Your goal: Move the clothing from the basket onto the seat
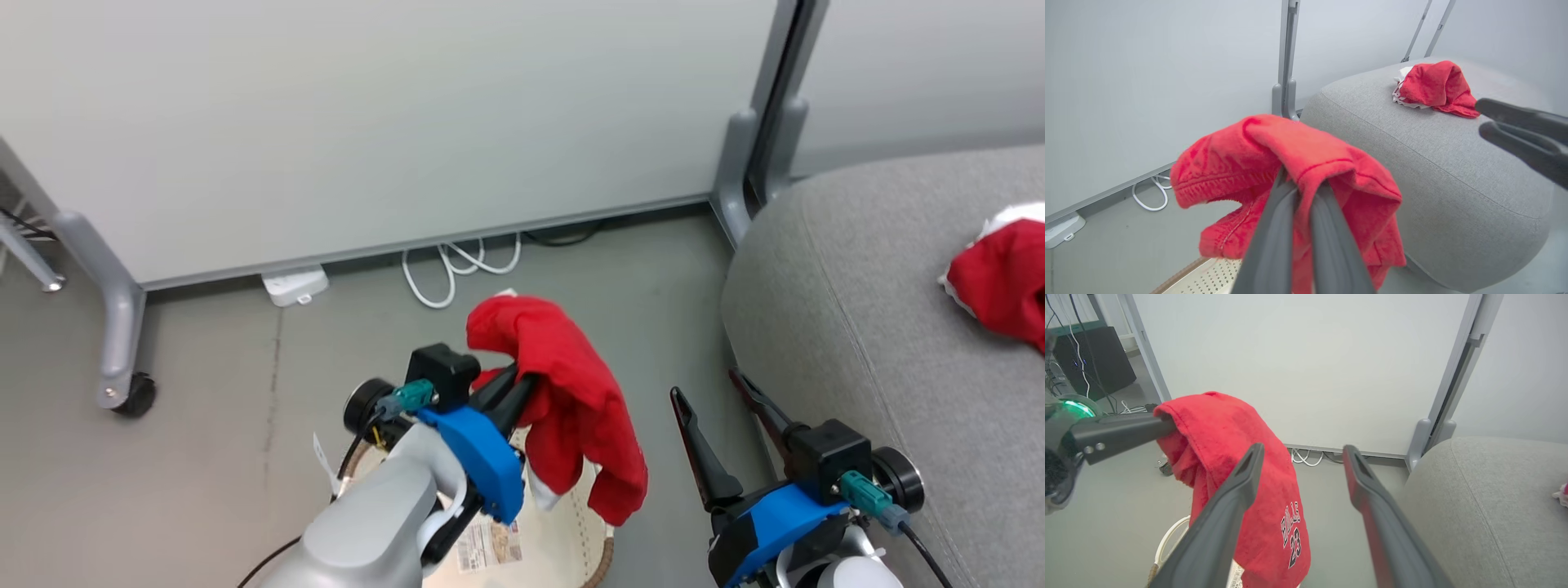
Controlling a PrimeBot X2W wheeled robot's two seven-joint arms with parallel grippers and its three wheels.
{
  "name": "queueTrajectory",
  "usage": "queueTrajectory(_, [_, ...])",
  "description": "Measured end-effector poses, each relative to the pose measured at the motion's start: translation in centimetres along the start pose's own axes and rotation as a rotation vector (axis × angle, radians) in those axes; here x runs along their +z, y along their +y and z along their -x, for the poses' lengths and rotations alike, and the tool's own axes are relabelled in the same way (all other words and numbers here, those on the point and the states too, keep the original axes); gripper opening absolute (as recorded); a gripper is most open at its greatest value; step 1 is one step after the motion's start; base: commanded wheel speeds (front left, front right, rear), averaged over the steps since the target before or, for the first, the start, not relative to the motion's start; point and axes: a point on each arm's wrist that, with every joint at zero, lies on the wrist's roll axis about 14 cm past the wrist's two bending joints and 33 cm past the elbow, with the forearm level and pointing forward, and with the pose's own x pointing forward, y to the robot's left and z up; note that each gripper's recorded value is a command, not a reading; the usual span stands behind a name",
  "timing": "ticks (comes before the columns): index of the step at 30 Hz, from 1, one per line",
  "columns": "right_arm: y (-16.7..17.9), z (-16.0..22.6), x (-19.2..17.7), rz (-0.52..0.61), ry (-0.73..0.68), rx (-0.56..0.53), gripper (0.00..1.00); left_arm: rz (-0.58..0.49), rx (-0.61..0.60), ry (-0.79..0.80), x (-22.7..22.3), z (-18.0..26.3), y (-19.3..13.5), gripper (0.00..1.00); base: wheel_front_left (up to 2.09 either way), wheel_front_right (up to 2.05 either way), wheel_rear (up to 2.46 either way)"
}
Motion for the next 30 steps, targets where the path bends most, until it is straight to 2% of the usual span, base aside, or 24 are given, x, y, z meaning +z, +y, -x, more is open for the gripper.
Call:
queueTrajectory(7, [1.6,0.3,1.5,0.008,-0.038,0.04,1.0,-0.034,-0.004,-0.136,6.4,0.7,-0.4,0.0,0.0,0.0,0.0])
queueTrajectory(12, [2.2,0.4,1.9,0.007,-0.05,0.055,1.0,-0.054,-0.001,-0.169,8.9,0.8,-0.3,0.0,0.0,0.0,0.0])
queueTrajectory(20, [2.6,0.8,1.9,-0.004,-0.05,0.063,1.0,-0.049,-0.002,-0.17,10.0,0.6,-1.0,0.0,0.0,0.0,0.0])
queueTrajectory(30, [2.6,1.0,1.8,-0.016,-0.047,0.059,1.0,-0.041,-0.011,-0.15,9.2,0.4,-1.6,0.0,0.0,0.0,0.0])
